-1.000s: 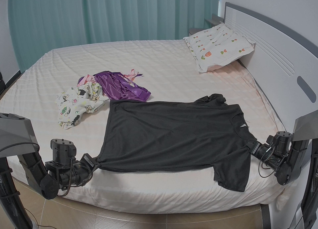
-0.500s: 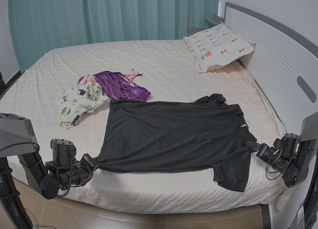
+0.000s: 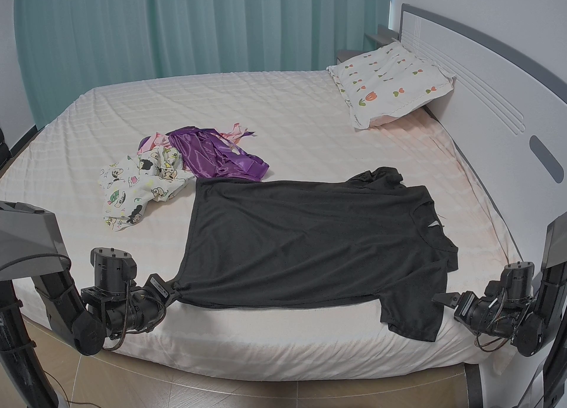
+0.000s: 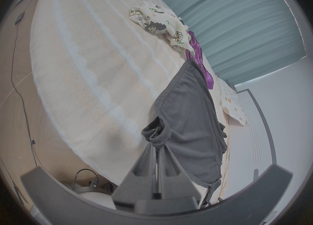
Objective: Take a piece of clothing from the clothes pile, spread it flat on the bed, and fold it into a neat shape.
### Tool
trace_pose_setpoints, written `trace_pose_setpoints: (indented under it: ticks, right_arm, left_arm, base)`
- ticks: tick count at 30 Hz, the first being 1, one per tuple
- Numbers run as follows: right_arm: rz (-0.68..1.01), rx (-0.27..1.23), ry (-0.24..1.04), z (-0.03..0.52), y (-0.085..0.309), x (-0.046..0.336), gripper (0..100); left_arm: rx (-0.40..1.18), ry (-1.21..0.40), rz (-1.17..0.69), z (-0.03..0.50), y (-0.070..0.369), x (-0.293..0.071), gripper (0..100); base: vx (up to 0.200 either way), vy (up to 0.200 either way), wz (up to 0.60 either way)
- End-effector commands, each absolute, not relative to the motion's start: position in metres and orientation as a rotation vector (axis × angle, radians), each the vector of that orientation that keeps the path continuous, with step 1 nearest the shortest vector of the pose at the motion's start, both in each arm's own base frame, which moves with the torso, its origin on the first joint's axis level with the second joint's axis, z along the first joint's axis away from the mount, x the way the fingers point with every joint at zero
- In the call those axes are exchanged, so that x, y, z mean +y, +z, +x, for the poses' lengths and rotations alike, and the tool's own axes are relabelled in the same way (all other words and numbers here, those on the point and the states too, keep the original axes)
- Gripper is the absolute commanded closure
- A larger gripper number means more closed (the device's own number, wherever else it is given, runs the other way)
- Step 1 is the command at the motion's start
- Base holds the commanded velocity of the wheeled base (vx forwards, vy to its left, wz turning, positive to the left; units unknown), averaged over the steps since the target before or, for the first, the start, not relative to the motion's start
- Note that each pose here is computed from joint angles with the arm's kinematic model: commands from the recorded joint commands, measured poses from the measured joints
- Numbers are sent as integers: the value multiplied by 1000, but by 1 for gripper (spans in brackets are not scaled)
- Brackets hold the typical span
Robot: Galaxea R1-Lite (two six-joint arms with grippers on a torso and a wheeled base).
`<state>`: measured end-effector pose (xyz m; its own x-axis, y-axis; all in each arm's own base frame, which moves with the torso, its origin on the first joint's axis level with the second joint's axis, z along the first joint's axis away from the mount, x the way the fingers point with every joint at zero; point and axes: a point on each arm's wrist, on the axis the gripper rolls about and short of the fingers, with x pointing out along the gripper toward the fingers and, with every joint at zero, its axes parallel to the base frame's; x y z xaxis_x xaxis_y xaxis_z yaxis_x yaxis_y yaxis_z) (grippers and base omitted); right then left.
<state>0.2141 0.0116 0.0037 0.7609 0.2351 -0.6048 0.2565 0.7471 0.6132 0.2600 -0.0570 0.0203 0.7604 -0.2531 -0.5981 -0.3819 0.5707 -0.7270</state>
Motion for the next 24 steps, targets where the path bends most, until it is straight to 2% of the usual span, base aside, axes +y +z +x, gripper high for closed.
trace_pose_setpoints:
  ticks: [1, 12, 21, 22, 24]
  right_arm:
    - [713, 787, 25, 204, 4, 26, 0]
    - [693, 905, 60, 197, -7, 45, 0]
    - [693, 903, 66, 197, -8, 45, 0]
    - [693, 903, 66, 197, -8, 45, 100]
    - [695, 904, 65, 197, -8, 45, 100]
  left_arm:
    - [733, 84, -985, 260, 20, -57, 100]
    - [735, 81, -982, 260, 20, -58, 100]
    - [731, 80, -982, 260, 21, -58, 100]
    - [731, 80, -982, 260, 21, -58, 100]
    - [731, 80, -982, 260, 21, -58, 100]
  base:
    - [0, 0, 0]
    - [0, 0, 0]
    - [0, 0, 0]
    - [0, 0, 0]
    - [0, 0, 0]
